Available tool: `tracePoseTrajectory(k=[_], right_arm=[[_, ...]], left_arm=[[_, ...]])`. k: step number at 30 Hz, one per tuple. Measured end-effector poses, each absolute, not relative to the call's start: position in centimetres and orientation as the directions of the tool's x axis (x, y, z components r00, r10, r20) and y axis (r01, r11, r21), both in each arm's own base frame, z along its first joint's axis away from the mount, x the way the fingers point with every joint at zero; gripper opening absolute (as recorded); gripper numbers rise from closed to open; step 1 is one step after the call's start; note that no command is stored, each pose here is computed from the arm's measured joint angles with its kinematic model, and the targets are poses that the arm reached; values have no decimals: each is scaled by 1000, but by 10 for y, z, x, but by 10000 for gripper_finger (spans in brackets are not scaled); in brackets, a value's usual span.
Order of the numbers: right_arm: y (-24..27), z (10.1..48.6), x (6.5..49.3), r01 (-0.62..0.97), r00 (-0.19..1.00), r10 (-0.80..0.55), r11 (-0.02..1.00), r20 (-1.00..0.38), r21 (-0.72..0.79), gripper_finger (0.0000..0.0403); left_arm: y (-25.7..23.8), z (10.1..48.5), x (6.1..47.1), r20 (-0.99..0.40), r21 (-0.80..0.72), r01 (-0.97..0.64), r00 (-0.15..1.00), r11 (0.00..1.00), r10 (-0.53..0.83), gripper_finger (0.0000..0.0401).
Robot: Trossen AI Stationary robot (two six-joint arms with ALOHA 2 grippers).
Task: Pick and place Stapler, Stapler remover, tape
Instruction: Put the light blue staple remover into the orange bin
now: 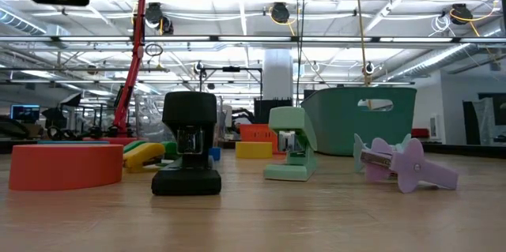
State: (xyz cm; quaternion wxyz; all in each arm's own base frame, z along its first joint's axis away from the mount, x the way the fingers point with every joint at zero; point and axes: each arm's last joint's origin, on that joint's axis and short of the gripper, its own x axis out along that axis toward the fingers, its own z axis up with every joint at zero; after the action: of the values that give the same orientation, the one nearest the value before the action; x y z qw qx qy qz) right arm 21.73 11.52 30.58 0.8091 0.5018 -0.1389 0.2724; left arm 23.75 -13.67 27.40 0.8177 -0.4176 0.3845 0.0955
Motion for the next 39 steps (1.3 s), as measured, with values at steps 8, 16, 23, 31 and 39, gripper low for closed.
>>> tracePoseTrajectory(k=[8, 16, 23, 31, 39], right_arm=[[139, 325, 238, -208, 936, 349, 636, -37, 743, 15], [132, 300, 219, 388, 803, 118, 641, -584, 663, 85], [142, 255, 228, 619, 653, 181, 431, -736, 656, 157], [166, 188, 266, 765, 516, 240, 302, -822, 569, 187], [157, 162, 284, 814, 496, 194, 234, -846, 531, 179]], left_arm=[[-138, 281, 244, -626, -660, -432, 769, 615, -132, 21], [-138, 280, 243, -650, -586, -356, 743, 728, -159, 21], [-138, 273, 236, -734, -541, -249, 606, 804, -306, 21], [-144, 262, 216, -840, -380, -157, 471, 911, -269, 21], [-150, 259, 206, -872, -321, -94, 418, 942, -255, 21]])
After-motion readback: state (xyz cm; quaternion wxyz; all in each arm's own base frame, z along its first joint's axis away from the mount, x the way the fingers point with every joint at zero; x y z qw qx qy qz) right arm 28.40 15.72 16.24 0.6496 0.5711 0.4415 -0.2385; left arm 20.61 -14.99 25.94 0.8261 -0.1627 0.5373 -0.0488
